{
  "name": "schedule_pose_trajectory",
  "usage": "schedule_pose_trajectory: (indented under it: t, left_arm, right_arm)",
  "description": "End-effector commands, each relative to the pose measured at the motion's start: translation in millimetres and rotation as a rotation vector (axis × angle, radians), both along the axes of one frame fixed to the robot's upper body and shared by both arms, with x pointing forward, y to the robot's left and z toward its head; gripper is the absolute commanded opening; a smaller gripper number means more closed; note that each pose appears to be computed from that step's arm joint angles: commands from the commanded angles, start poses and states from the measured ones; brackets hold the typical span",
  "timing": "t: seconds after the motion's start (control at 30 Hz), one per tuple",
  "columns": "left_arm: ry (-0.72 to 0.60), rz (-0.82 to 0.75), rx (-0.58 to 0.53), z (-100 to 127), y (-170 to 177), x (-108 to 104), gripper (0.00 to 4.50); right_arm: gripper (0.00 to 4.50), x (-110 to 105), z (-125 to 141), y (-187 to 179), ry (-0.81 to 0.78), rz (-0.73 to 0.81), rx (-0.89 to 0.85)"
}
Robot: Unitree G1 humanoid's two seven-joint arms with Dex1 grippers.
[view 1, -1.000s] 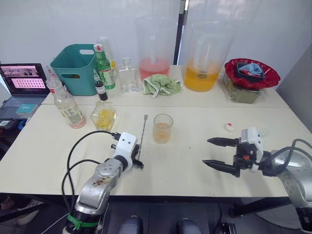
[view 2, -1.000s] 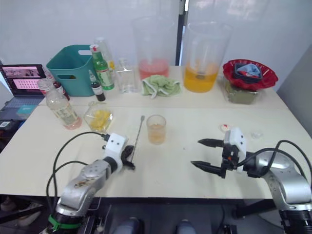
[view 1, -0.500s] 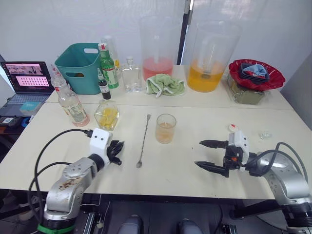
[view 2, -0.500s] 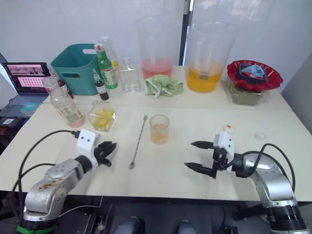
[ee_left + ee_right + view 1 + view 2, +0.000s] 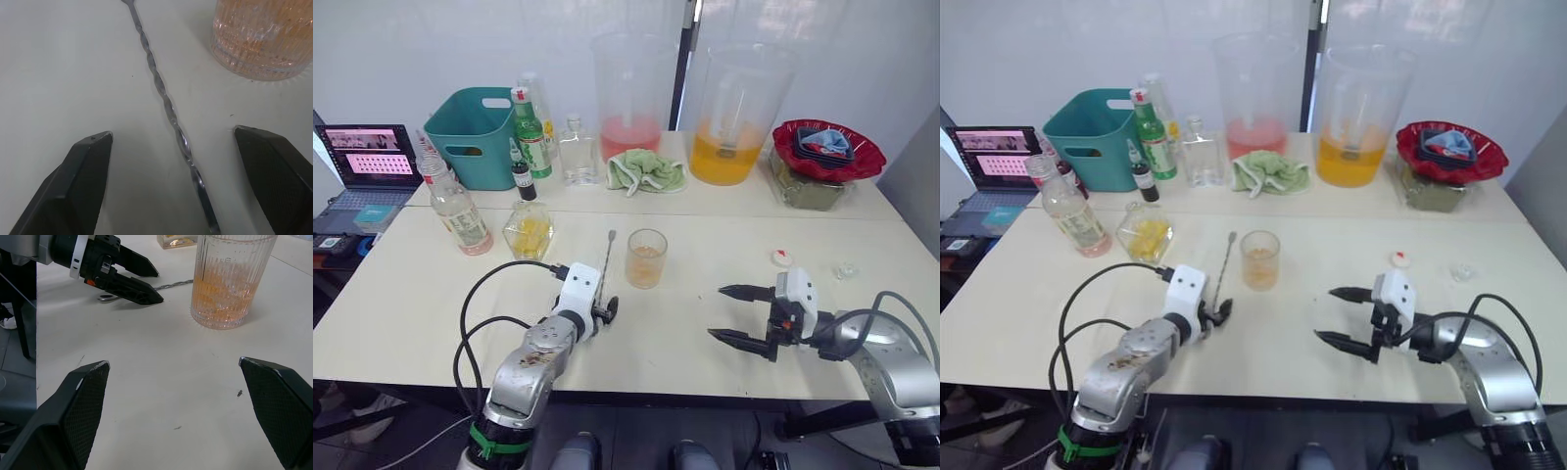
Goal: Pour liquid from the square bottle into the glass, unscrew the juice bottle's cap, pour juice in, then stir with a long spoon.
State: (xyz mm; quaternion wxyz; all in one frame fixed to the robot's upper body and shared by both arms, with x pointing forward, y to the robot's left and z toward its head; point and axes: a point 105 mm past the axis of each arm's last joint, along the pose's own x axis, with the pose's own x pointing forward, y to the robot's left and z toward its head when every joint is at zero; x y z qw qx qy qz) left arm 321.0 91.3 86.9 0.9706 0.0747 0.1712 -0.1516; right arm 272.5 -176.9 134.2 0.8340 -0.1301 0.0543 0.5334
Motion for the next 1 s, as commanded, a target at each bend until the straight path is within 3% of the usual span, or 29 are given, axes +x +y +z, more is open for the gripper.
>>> schedule_pose_trajectory:
  t: [0.03,0.3,0.4,0.47,0.63,0.73,0.87,1.0]
  left_arm:
    - [0.125,0.047,0.030,-26.7,1.2,-5.8,3.60]
    - [0.149,0.115,-0.032,-27.3,22.5,-6.7,0.97]
    - [0.094,0.121,0.034,-20.5,43.2,-2.2,0.04]
    - [0.020,0.079,0.119,-6.7,55.1,1.8,0.04]
    - [-0.147,-0.043,0.108,37.1,67.9,-0.6,0.04]
    - [-0.185,-0.104,0.142,50.7,81.3,-10.0,0.04]
    - [-0.153,-0.303,0.190,46.3,86.7,-41.0,0.04]
    - [-0.079,-0.419,0.198,32.8,96.5,-58.3,0.04]
  right_arm:
    - [4.50,-0.9,17.2,-6.1,-0.055,-0.009,-0.013]
    - [4.50,-0.9,11.3,-3.4,-0.036,0.010,-0.035]
    - [4.50,1.0,9.6,0.4,-0.035,0.016,-0.024]
    - [4.50,3.8,8.5,0.4,-0.035,0.015,-0.024]
    - [4.50,7.5,6.5,2.3,-0.036,0.019,-0.020]
    - [4.50,10.2,3.7,4.2,-0.034,0.022,-0.016]
    - [4.50,12.0,-0.4,10.5,-0.034,0.031,-0.005]
    - [4.50,12.9,-2.5,13.4,-0.039,0.034,0.001]
